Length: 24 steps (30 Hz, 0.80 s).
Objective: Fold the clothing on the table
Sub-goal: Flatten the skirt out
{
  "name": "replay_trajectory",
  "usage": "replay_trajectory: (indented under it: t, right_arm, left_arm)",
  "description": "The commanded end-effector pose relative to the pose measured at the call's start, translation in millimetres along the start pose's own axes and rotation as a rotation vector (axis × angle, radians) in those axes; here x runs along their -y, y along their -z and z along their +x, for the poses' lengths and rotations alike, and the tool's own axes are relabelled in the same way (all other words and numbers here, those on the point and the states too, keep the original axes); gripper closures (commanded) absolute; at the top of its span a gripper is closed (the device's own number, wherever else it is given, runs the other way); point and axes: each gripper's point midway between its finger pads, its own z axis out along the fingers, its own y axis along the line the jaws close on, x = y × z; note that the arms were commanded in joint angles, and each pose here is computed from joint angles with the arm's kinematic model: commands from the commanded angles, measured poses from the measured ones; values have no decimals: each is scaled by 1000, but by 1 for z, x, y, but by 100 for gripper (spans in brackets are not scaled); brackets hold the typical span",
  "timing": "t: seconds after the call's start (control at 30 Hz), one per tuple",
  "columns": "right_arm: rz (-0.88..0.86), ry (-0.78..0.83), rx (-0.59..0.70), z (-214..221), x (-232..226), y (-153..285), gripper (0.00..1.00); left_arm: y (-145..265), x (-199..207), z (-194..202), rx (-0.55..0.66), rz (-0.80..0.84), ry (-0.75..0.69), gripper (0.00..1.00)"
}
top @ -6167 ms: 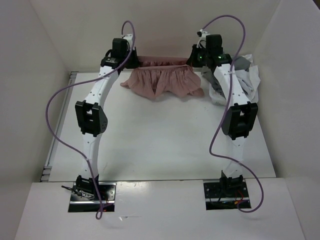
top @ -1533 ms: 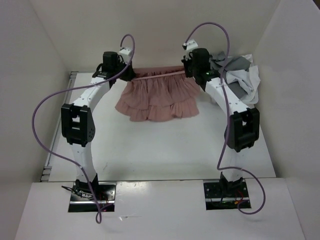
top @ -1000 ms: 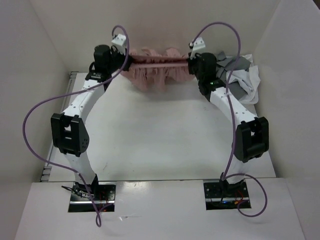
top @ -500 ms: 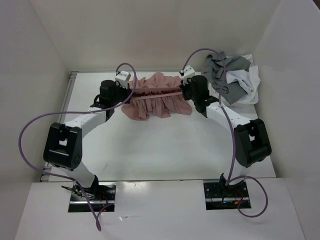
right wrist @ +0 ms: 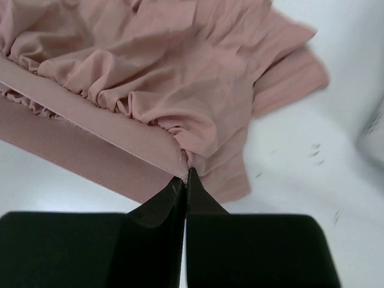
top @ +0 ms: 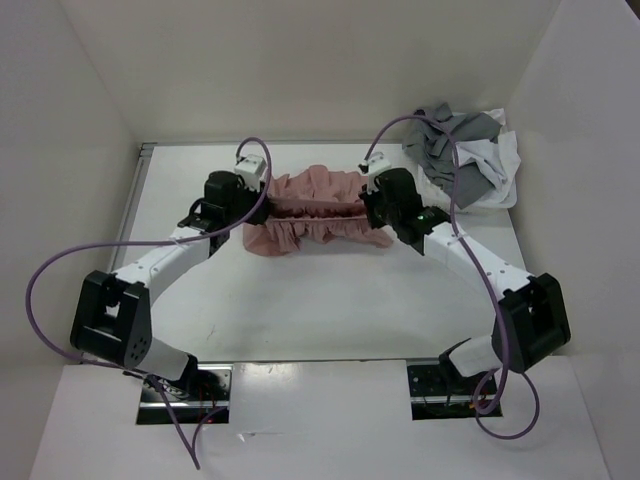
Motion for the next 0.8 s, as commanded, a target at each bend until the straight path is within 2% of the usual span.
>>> replay_trajectory:
  t: [0.0, 0.07, 0.17, 0.3, 0.33, 0.43, 0.5, 0.67, 0.77]
  right_arm:
    - [43, -83, -172, 39, -1, 20, 100]
    - [-9, -97, -284, 63, -22, 24, 100]
    - [-61, -151, -375, 84, -50, 30, 100]
    - [-137, -249, -480, 112, -85, 47, 100]
    - [-129, -302, -492, 114, -90, 53, 100]
    - [-149, -330, -551, 127, -118, 73, 100]
    - [-191, -349, -595, 129, -138, 88, 100]
    - [-212, -464, -810, 177, -160, 106, 100]
    - [-222, -500, -865, 195, -173, 126, 100]
  left_arm:
    - [21, -4, 13, -57, -80, 106, 70]
    - [29, 7, 31, -116, -80, 169, 70]
    - [39, 21, 49, -189, -84, 243, 70]
    - [50, 42, 84, -310, -56, 367, 70]
    - [56, 45, 103, -358, -47, 392, 70]
    - [71, 56, 128, -422, -26, 504, 69]
    - [82, 65, 159, -492, -23, 582, 69]
    - [107, 75, 187, -557, -48, 680, 67]
    - [123, 73, 200, -582, -79, 705, 65]
